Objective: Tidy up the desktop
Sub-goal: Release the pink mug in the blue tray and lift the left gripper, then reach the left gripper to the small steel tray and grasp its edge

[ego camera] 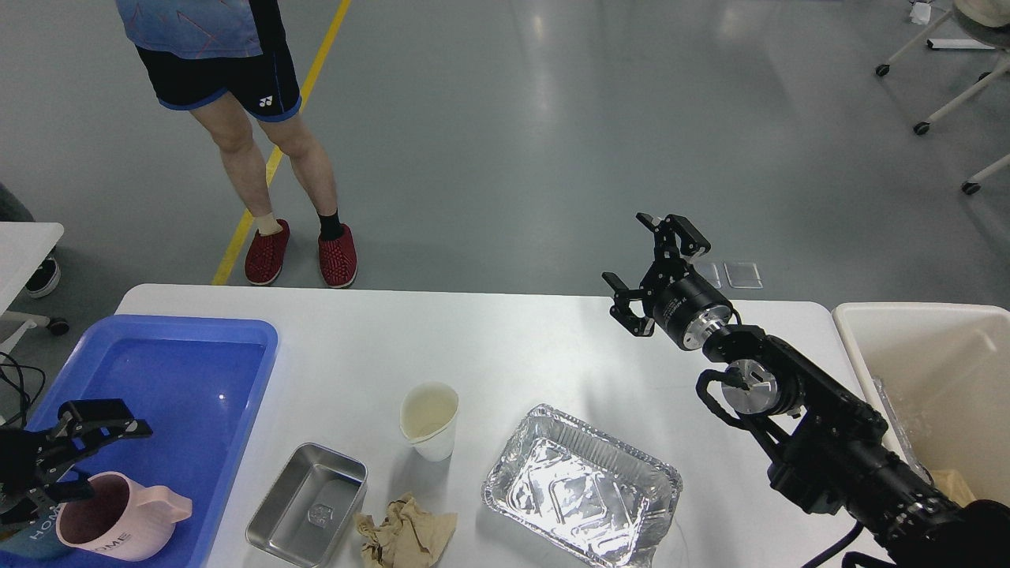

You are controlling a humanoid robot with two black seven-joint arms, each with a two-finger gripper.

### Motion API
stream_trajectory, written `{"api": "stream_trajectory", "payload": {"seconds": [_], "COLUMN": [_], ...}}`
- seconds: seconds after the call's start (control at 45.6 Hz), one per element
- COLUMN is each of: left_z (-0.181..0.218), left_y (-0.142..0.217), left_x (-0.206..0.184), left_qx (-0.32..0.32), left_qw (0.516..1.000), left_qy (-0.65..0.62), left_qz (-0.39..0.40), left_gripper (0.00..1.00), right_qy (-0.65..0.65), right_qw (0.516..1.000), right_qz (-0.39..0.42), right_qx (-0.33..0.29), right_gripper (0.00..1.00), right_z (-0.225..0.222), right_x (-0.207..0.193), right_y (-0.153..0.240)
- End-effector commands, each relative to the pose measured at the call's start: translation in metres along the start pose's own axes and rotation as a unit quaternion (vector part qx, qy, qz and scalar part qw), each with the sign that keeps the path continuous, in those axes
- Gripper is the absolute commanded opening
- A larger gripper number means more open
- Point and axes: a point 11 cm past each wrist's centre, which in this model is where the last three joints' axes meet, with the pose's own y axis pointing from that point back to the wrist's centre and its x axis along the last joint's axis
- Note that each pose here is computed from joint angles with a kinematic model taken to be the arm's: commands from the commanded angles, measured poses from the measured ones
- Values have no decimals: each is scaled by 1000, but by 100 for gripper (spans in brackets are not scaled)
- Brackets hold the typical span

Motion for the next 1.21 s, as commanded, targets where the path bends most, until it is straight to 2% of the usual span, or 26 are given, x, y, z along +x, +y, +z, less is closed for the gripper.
{"api": "stream_trajectory", "payload": {"seconds": [0.0,0.395,0.57,0.636,0.746,0.965,1.185], "left_z": [1,29,45,49,67,81,65], "left_y": [12,98,100,86,39,-37,-100], "left_x": [1,32,39,36,17,-23,-60], "left_qx": [1,-26,-46,-51,-61,-27,19], "left_qw": [1000,996,994,994,995,993,988], "left_qy": [-4,-48,-58,-59,-71,-114,-141], "left_qz": [5,65,77,72,41,-15,-57], "left_gripper": [96,96,96,96,96,96,96], "right_qy": [0,0,-4,-5,-6,-7,-9], "right_qw": [1000,1000,1000,1000,1000,1000,1000], "right_qz": [-1,0,-2,-4,-5,-4,-2], "right_qx": [0,0,-1,-2,-2,-3,-5], "right_gripper": [100,100,100,100,100,100,100], "right_z": [0,0,3,4,5,7,10], "right_x": [-1,0,-3,-5,-6,-5,-3], "right_y": [0,0,-1,-2,-2,-1,1]}}
